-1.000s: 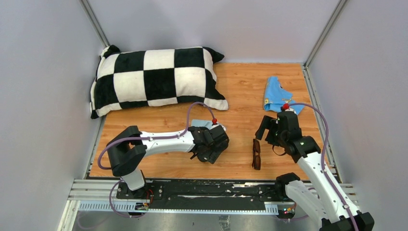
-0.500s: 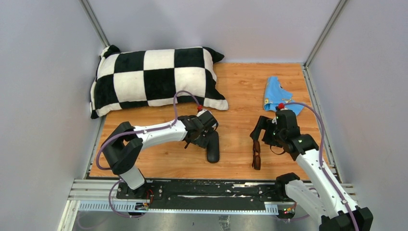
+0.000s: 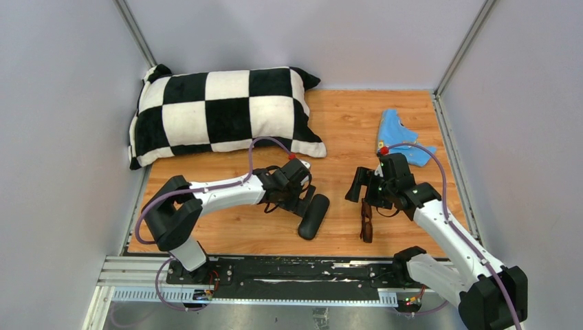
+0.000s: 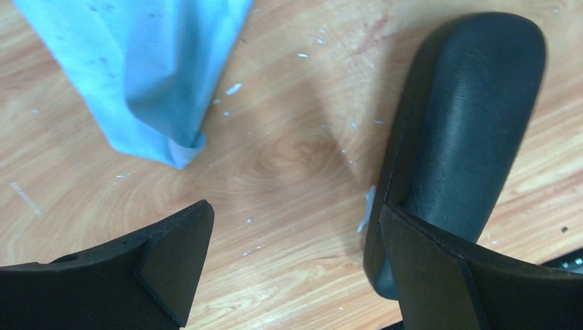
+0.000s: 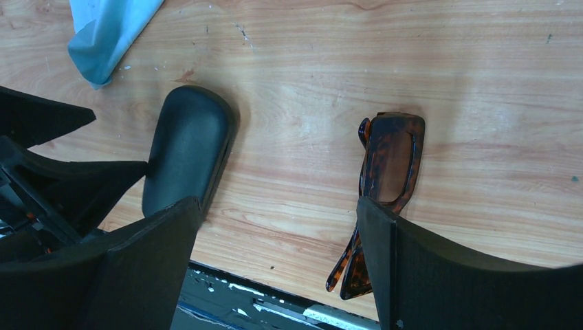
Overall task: Organize the sunglasses
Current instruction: Place the sunglasses case at the center of the board.
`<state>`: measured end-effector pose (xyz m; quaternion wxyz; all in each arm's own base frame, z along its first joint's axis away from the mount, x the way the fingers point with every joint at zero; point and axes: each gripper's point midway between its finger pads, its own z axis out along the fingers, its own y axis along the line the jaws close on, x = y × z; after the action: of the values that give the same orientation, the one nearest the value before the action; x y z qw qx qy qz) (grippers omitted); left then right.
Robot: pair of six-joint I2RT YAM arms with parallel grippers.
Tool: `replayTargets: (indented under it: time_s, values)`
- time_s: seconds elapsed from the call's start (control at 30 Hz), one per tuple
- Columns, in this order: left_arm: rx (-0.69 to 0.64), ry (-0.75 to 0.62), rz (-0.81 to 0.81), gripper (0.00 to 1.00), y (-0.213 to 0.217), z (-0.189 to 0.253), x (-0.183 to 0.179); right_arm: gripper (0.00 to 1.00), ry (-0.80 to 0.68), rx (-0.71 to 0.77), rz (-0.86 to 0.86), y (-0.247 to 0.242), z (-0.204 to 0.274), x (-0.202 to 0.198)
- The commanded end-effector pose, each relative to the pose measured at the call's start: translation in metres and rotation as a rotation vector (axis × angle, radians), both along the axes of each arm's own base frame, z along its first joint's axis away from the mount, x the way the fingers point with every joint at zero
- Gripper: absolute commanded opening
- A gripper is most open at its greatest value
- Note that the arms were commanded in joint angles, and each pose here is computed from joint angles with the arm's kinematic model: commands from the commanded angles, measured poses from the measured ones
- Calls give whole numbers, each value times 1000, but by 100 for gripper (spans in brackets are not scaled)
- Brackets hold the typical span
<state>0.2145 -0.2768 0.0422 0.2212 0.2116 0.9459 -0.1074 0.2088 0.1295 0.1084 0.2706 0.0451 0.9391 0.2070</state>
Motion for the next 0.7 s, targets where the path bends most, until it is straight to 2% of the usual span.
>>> replayTargets:
  time_s: [0.0,0.2,0.37,0.47,0.67]
  values:
    - [-62,44,-60,96,-16,0,-8,90,-14,18,20,6,7,-1]
    - [-85,-25,-4,96,-11,29,0,90,-13,11,-1,2,7,-4]
    - [-171,-43,103,97,-23,54,-12,91,-117,8,-49,-8,22,-1]
    - [-178,-14,192,97,-34,56,-22,91,-145,-3,-62,-12,26,2]
    - [-180,40,301,99,-60,46,-30,91,-111,0,-31,-7,20,0]
